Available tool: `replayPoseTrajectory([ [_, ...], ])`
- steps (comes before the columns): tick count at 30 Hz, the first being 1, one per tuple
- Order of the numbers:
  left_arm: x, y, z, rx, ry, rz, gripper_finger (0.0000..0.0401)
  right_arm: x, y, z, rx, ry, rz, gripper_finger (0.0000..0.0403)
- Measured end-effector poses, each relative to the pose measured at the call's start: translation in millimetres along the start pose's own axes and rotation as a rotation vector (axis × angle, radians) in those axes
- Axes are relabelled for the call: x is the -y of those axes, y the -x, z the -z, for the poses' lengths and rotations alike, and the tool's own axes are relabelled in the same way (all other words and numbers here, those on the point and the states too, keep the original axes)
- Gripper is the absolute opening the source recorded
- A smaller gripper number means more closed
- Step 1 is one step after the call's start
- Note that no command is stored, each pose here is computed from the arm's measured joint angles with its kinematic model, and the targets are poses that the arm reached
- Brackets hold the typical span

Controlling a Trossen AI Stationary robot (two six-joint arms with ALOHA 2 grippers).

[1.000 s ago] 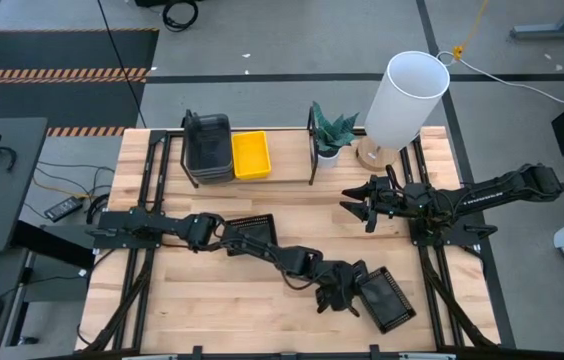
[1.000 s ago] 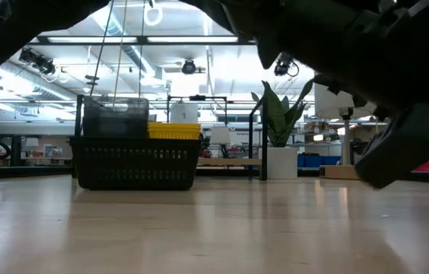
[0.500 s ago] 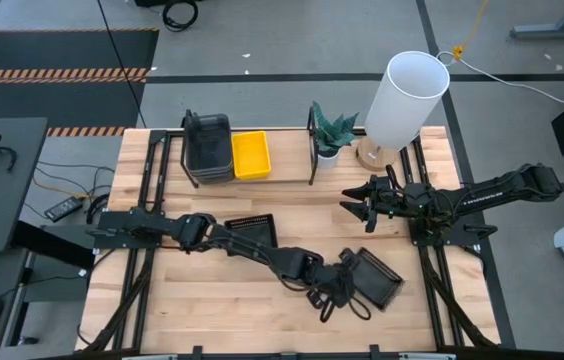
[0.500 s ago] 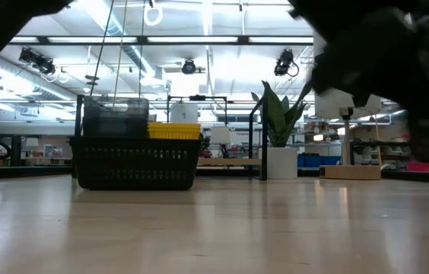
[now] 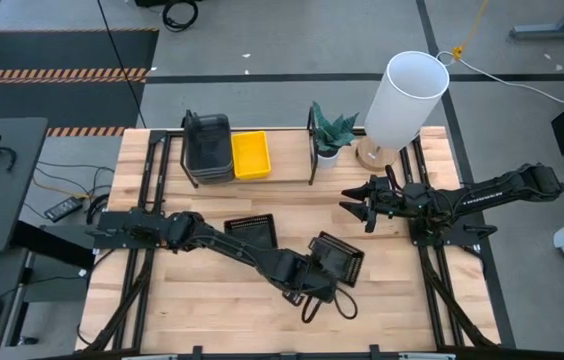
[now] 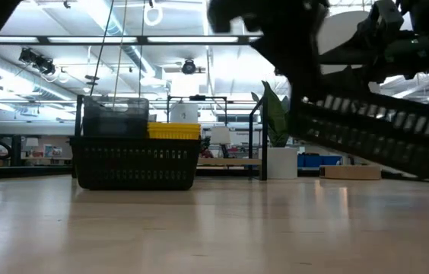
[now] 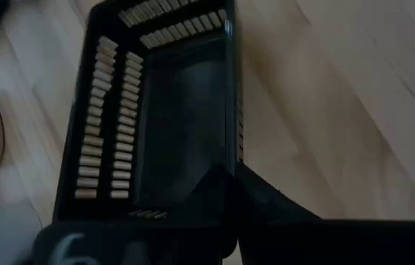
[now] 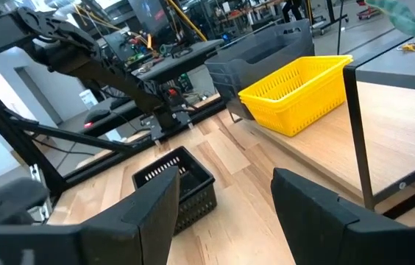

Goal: Stack baskets on shelf by color
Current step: Stack the bottom black bin on top of the black stacked bins

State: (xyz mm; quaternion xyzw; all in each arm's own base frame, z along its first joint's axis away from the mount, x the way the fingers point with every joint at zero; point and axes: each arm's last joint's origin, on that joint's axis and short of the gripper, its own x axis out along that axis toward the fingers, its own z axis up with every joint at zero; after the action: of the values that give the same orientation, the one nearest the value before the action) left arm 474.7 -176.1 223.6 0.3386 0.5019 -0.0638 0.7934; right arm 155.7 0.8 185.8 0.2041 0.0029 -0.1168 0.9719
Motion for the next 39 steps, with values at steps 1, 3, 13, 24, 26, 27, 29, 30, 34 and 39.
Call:
replayPoseTrajectory([
  [1,2,2,1,-0.013,0.007,-0.001,0.0013,0,0,0,0.002,-0.001,-0.001,0.0221],
  [3,5,7,3,-0.042,0.011,-0.009,0.0013,0,0,0,-0.004,0.001,0.002,0.0221],
  [13,13,38,21,-0.222,0.05,-0.126,0.0013,0,0,1,-0.004,0.001,0.002,0.0221],
  [24,13,98,36,-0.254,0.122,-0.283,0.0013,0,0,0,-0.003,0.001,0.001,0.0221],
  [26,13,105,38,-0.253,0.13,-0.297,0.0013,0,0,0,-0.003,0.001,0.001,0.0221],
  [27,12,108,38,-0.25,0.141,-0.301,0.0013,0,0,0,-0.003,0.001,0.001,0.0221],
  [29,12,108,38,-0.245,0.155,-0.302,0.0013,0,0,0,-0.003,0.001,0.001,0.0221],
  [30,13,109,38,-0.244,0.156,-0.303,0.0013,0,0,1,-0.004,0.001,0.002,0.0221],
  [34,13,114,38,-0.233,0.154,-0.319,0.0013,0,0,0,-0.003,0.001,0.002,0.0221],
  [39,22,105,50,-0.285,0.135,-0.343,0.0013,0,0,0,-0.003,0.001,0.002,0.0221],
])
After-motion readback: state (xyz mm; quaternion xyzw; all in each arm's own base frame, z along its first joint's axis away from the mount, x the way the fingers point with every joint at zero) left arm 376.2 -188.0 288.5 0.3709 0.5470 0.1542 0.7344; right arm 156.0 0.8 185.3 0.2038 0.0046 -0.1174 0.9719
